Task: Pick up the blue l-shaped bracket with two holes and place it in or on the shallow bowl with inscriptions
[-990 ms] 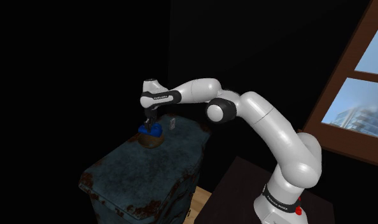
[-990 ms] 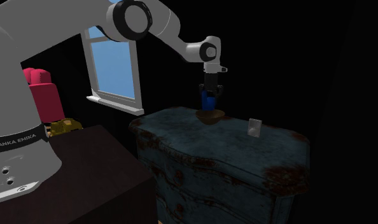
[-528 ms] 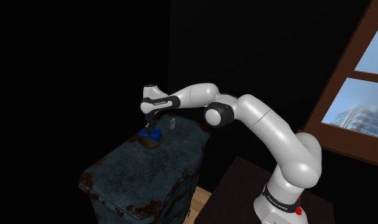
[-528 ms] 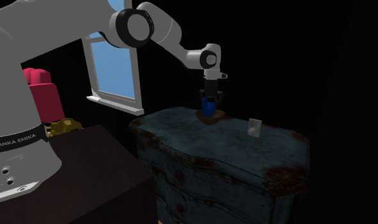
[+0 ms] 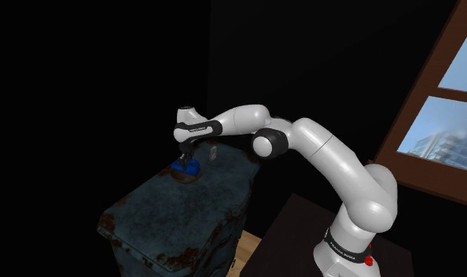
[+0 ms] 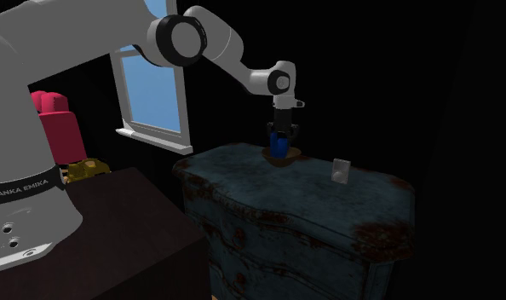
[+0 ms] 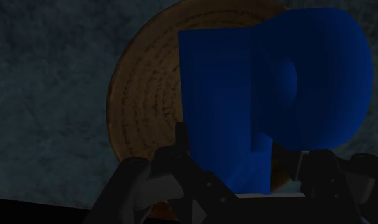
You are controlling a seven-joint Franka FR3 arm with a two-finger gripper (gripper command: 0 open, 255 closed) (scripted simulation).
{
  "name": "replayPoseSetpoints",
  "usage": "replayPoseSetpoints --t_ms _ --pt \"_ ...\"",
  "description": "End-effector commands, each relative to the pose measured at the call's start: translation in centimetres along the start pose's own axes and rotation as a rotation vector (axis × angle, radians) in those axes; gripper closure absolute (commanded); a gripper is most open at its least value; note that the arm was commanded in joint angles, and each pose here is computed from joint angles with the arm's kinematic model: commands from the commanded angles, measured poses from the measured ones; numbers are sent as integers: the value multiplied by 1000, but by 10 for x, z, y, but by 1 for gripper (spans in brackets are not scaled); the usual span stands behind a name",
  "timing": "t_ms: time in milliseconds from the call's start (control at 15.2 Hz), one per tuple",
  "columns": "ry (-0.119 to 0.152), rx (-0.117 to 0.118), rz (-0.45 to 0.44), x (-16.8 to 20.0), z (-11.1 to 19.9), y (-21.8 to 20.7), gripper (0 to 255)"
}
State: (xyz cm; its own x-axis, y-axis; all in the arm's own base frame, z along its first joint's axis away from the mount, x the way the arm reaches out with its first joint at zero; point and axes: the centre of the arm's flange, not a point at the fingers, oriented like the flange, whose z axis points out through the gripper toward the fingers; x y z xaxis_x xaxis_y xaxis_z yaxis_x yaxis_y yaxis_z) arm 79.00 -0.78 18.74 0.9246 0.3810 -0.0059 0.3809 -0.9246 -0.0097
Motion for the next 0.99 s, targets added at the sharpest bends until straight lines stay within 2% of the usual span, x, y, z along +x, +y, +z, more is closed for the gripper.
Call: replayPoseSetpoints --t_ms 0,66,396,660,924 --pt "0 0 0 0 0 0 255" --pt "0 0 0 0 0 0 0" --pt "0 0 0 0 0 0 0" --pt "0 0 0 0 -50 0 0" --pt "0 0 0 0 -50 0 0"
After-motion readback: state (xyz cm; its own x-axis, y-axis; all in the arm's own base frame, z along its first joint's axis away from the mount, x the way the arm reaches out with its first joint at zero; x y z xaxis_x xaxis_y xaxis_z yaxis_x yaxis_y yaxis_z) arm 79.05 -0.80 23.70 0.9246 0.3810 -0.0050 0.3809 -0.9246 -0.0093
